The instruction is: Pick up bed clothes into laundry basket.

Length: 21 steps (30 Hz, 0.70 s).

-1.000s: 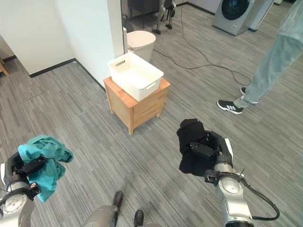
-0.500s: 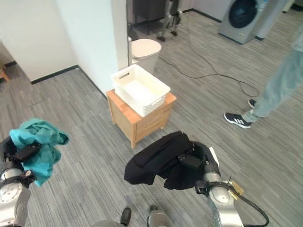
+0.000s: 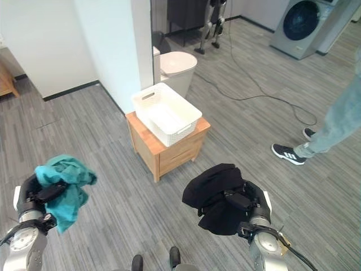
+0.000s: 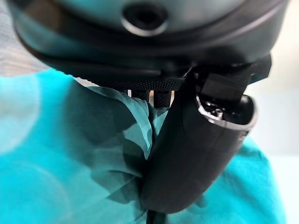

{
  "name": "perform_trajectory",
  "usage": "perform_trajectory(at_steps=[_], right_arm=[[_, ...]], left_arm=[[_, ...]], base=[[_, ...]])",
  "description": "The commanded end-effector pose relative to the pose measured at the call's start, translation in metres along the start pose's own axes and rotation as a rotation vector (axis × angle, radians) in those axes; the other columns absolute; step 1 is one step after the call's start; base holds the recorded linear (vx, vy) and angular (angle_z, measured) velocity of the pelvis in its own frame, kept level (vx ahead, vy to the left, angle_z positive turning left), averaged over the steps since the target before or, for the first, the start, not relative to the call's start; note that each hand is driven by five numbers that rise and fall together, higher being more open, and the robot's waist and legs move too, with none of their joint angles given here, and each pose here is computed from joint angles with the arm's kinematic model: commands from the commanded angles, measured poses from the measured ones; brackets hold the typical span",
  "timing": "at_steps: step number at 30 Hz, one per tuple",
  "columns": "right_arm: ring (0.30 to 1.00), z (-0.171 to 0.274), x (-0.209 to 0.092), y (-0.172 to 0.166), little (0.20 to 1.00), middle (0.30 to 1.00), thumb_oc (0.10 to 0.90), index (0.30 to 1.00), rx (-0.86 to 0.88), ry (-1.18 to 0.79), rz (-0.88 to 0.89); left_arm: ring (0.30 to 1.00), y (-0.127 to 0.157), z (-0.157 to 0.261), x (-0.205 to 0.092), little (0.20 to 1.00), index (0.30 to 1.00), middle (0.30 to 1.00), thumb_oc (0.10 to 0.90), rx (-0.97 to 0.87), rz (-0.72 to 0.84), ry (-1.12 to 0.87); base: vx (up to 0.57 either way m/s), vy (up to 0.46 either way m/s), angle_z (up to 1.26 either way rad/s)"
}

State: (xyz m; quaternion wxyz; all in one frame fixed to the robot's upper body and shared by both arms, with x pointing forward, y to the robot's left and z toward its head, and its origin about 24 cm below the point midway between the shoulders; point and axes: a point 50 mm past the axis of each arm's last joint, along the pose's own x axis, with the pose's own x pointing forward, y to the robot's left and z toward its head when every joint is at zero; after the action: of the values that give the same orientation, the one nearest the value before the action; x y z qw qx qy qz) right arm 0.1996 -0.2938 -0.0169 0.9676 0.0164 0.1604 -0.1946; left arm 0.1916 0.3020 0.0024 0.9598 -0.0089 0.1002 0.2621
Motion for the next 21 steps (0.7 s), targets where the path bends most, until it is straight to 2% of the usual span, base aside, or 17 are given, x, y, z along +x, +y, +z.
perform_trajectory(at_steps=[1,4,8,12,14,21], right_arm=[[0.3,0.074,0.013,-0.011,0.3,0.3,0.4,0.3,0.023,-0.308,-0.014],[0.3,0.103,0.019,-0.018,0.3,0.3,0.4,0.3,-0.004,-0.39,-0.023],[0.3,0.166,0.024,-0.033,0.3,0.3,0.4,0.3,-0.062,-0.562,-0.058],[0.3,0.193,0.026,-0.028,0.3,0.3,0.4,0.3,-0.086,-0.632,-0.036],[0.3,0.209,0.025,-0.021,0.3,0.3,0.4,0.3,-0.152,-0.671,-0.005],[0.3,0.244,0.021,-0.035,0.3,0.3,0.4,0.3,-0.335,-0.709,-0.046]], left_arm=[[0.3,0.009,0.048,0.015,0.3,0.3,0.3,0.4,0.017,-0.012,-0.217],[0.3,0.01,0.063,0.022,0.3,0.3,0.3,0.4,0.058,-0.018,-0.261],[0.3,0.002,0.091,0.031,0.3,0.3,0.3,0.4,0.058,-0.049,-0.36],[0.3,-0.006,0.099,0.036,0.3,0.3,0.3,0.4,0.038,-0.072,-0.38],[0.3,-0.016,0.102,0.037,0.3,0.3,0.3,0.4,0.031,-0.122,-0.379],[0.3,-0.031,0.125,0.039,0.3,0.3,0.3,0.4,0.005,-0.211,-0.454]], base=[[-0.04,-0.032,-0.48],[-0.02,-0.017,-0.13],[0.0,0.016,0.08],[-0.02,0.078,0.04],[0.07,0.116,0.02],[0.43,-0.125,0.3]])
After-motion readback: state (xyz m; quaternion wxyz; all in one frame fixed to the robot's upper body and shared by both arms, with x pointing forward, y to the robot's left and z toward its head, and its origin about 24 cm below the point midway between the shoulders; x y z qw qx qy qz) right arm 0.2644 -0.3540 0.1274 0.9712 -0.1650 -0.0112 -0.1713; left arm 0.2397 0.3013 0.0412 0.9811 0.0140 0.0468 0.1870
